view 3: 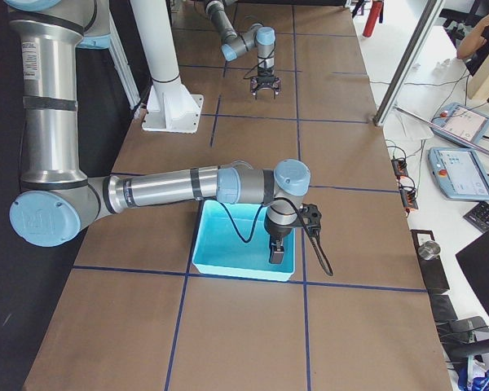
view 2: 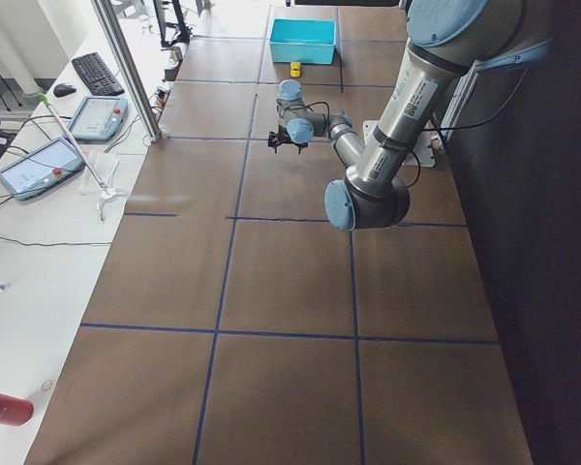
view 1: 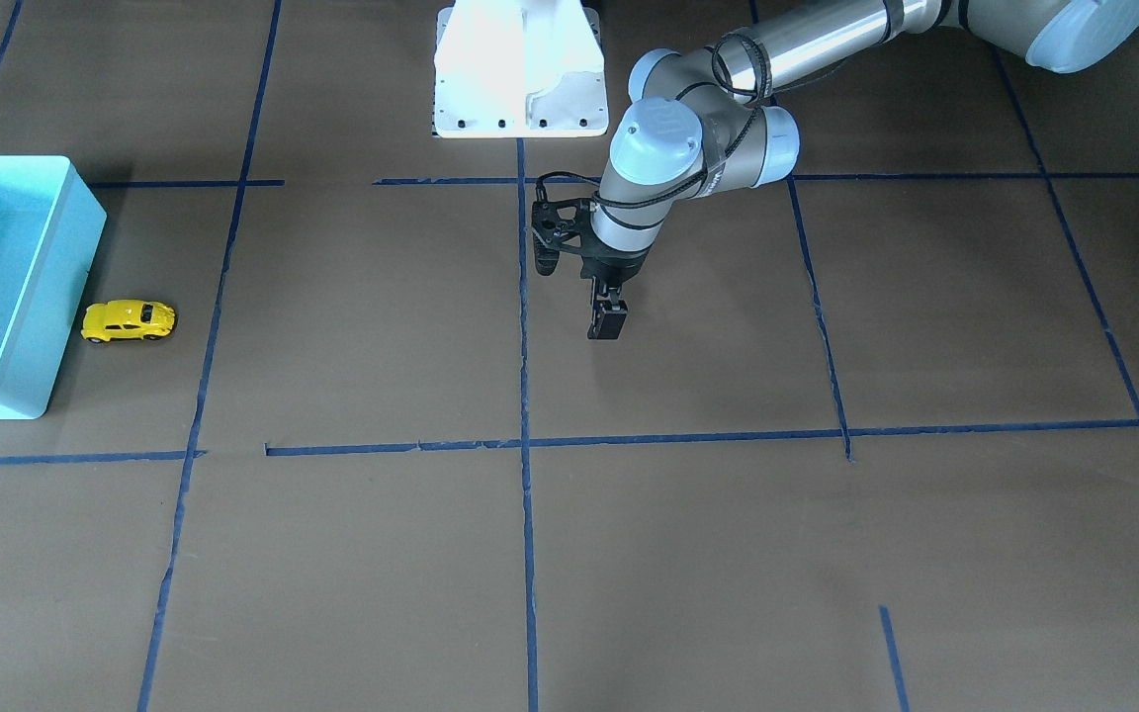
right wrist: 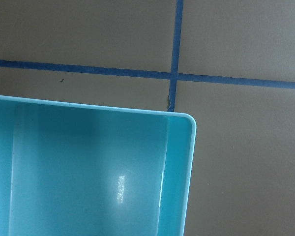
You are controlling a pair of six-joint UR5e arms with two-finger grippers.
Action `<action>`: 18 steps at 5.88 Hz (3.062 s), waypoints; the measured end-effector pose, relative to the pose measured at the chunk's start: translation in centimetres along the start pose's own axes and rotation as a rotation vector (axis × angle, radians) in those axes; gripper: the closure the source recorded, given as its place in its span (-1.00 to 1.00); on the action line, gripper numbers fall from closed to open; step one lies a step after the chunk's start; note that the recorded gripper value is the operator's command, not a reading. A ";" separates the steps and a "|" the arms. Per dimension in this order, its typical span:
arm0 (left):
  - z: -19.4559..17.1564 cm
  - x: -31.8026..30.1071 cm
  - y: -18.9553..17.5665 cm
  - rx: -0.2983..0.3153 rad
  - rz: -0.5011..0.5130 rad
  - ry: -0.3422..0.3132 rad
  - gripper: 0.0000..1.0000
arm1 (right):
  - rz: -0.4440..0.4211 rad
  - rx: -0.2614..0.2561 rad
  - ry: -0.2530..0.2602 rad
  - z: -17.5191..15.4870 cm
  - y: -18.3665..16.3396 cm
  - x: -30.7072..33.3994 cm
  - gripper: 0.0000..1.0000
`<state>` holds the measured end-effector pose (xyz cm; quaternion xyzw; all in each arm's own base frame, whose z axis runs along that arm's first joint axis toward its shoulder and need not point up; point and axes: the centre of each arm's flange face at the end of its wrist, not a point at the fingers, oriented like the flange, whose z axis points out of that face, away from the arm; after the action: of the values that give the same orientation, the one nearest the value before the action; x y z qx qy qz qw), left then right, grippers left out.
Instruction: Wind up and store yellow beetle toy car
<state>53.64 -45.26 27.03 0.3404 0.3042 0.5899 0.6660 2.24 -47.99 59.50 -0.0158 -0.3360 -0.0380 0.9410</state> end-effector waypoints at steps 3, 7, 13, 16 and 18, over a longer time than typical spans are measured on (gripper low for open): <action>-6.3 -8.4 14.1 -0.038 -0.181 -0.023 -1.00 | -0.080 0.036 0.001 -1.7 -1.7 -3.1 -1.00; -13.5 -16.9 36.7 -0.107 -0.548 -0.043 -1.00 | -0.426 0.002 -0.019 0.6 -3.4 -19.4 -1.00; -23.0 -12.3 62.4 -0.168 -1.211 -0.045 -1.00 | -1.250 0.053 0.017 5.7 1.2 -27.3 -1.00; -26.2 -10.7 65.6 -0.095 -1.461 -0.060 -1.00 | -1.468 0.056 0.082 9.2 3.6 -30.1 -1.00; -26.2 -10.3 66.2 -0.096 -1.493 -0.060 -1.00 | -1.497 0.021 0.105 11.3 4.0 -30.5 -1.00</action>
<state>-7.09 -48.19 65.55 0.0301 0.4100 -0.0157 0.9115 -28.12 -41.51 48.94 0.2278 -0.2122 -0.6655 0.6784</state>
